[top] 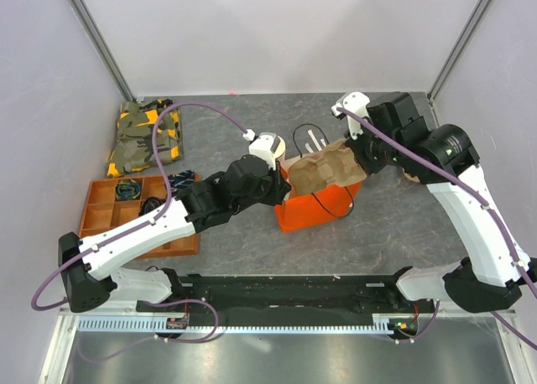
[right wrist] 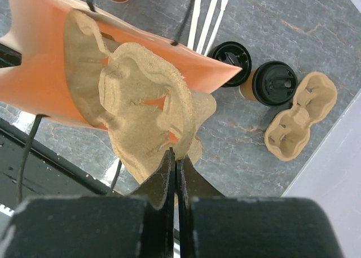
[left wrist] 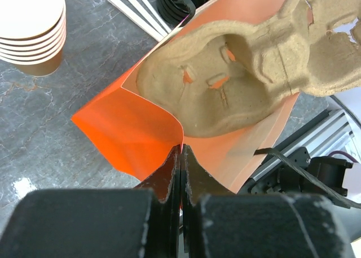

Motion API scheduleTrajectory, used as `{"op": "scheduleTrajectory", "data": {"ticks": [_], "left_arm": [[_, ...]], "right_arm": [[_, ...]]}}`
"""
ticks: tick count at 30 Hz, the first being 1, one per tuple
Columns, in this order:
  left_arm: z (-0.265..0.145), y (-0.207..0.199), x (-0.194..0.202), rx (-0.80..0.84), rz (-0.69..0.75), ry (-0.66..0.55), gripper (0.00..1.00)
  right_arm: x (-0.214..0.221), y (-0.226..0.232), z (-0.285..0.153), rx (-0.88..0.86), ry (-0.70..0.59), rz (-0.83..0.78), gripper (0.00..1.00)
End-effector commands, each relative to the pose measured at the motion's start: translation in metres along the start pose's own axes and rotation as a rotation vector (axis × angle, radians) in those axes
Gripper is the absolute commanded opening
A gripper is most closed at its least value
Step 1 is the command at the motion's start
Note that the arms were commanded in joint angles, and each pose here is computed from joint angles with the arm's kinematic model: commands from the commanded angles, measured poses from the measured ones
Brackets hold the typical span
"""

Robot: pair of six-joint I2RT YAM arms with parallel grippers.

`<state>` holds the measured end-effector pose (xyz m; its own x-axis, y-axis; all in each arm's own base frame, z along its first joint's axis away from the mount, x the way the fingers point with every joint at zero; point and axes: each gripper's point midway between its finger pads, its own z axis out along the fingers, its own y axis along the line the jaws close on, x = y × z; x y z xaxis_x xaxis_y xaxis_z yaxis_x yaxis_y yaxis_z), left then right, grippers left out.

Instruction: Pack the takeout coffee

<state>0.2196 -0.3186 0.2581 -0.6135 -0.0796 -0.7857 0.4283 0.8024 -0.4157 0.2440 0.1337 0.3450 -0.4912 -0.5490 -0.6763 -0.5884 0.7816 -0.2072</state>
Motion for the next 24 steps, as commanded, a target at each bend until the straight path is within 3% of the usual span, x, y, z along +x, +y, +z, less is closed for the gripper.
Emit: {"op": "scheduleTrajectory", "data": {"ticks": [1, 14, 24], "left_arm": [[0.005, -0.004, -0.002, -0.006, 0.065, -0.025, 0.02], [0.012, -0.008, 0.007, -0.001, 0.154, -0.032, 0.02], [0.007, -0.003, 0.015, 0.013, 0.200, -0.023, 0.02]], "right_arm": [[0.017, 0.013, 0.001, -0.062, 0.099, -0.039, 0.00], [0.002, 0.025, 0.019, -0.127, 0.123, -0.032, 0.00], [-0.013, 0.022, 0.005, -0.131, 0.050, -0.059, 0.00]]}}
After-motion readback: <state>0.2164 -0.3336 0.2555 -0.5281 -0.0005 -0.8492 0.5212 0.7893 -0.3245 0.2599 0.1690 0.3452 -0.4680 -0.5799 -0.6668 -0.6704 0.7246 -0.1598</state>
